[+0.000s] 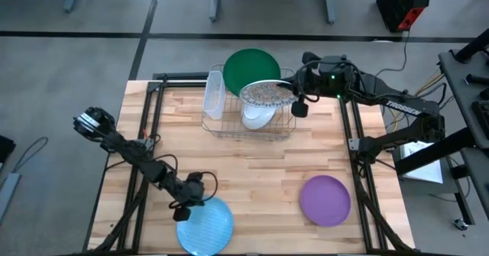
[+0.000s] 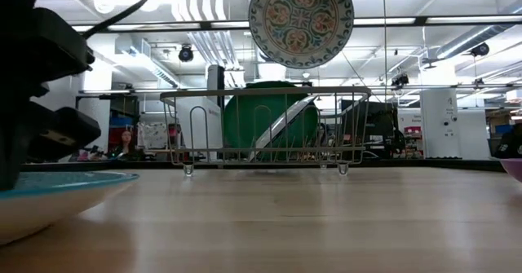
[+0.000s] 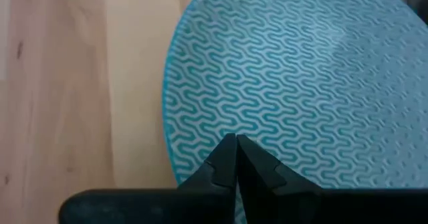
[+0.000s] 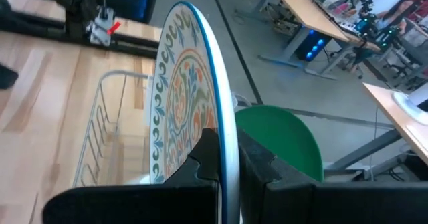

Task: Sort dishes
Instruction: Put the white plate into the dish rack

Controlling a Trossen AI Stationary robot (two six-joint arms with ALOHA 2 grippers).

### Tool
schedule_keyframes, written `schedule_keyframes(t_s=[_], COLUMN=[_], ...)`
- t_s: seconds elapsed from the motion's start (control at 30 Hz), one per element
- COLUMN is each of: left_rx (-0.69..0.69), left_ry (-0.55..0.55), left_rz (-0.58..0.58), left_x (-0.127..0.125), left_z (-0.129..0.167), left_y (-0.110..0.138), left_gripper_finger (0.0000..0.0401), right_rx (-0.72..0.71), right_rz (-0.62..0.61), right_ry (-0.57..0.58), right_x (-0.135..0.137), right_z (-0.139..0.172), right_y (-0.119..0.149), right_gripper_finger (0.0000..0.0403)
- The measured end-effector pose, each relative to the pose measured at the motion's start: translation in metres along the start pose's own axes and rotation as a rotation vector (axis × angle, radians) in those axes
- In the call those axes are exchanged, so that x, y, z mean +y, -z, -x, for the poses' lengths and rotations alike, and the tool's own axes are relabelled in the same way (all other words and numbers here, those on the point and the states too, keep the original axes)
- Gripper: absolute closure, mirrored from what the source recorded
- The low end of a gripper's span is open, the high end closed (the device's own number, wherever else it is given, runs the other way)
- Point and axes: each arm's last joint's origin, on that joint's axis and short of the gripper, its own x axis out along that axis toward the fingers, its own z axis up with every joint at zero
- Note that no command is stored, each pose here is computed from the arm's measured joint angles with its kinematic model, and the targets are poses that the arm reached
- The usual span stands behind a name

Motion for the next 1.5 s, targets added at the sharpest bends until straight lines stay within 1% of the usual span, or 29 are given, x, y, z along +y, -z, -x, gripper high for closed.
schedule_keyframes(t_s=[0.2,0.27,0.4,0.43,0.5,0.6,0.67,0.73,0.8,0.87,0.97,1.1,1.27,1.37,1.5], left_rx=[0.004,0.0,-0.001,0.0,-0.001,-0.004,-0.004,0.008,0.024,0.029,0.012,-0.078,-0.171,-0.227,-0.352], left_ry=[-0.033,-0.066,-0.127,-0.137,-0.153,-0.197,-0.253,-0.342,-0.433,-0.497,-0.52,-0.514,-0.5,-0.507,-0.593], left_rz=[0.023,0.022,0.034,0.036,0.038,0.039,0.037,0.042,0.046,0.045,0.042,0.053,0.03,0.006,-0.03], left_x=[0.007,0.01,0.017,0.018,0.02,0.022,0.024,0.028,0.033,0.035,0.036,0.034,0.031,0.03,0.03], left_z=[-0.001,0.0,0.006,0.007,0.01,0.015,0.018,0.023,0.028,0.033,0.04,0.051,0.067,0.076,0.09], left_y=[0.0,-0.001,-0.002,-0.002,-0.003,-0.002,-0.001,0.002,0.005,0.006,0.007,0.0,-0.008,-0.011,-0.018], left_gripper_finger=[0.0401,0.0401,0.0401,0.0401,0.0401,0.0401,0.0401,0.0401,0.0401,0.0401,0.0401,0.0401,0.0401,0.0401,0.0401], right_rx=[0.024,0.023,0.022,0.023,0.024,0.024,0.024,0.035,0.057,0.089,0.142,0.21,0.291,0.327,0.325], right_rz=[0.082,0.152,0.351,0.385,0.42,0.439,0.441,0.475,0.572,0.705,0.865,1.012,1.181,1.184,1.187], right_ry=[-0.01,-0.009,-0.006,-0.004,-0.004,-0.004,-0.005,-0.014,-0.035,-0.066,-0.062,-0.035,-0.071,-0.087,-0.214], right_x=[0.001,0.001,0.001,0.001,0.001,0.0,0.001,0.001,0.002,0.004,0.004,0.002,0.002,0.002,0.007], right_z=[0.0,0.001,0.001,0.001,0.001,0.001,0.001,0.002,0.002,0.002,0.004,0.008,0.015,0.022,0.033], right_y=[0.002,0.002,0.002,0.002,0.002,0.002,0.002,0.003,0.006,0.01,0.013,0.015,0.021,0.025,0.033], right_gripper_finger=[0.0394,0.0394,0.0394,0.0394,0.0394,0.0394,0.0394,0.0394,0.0394,0.0394,0.0394,0.0394,0.0394,0.0394,0.0394])
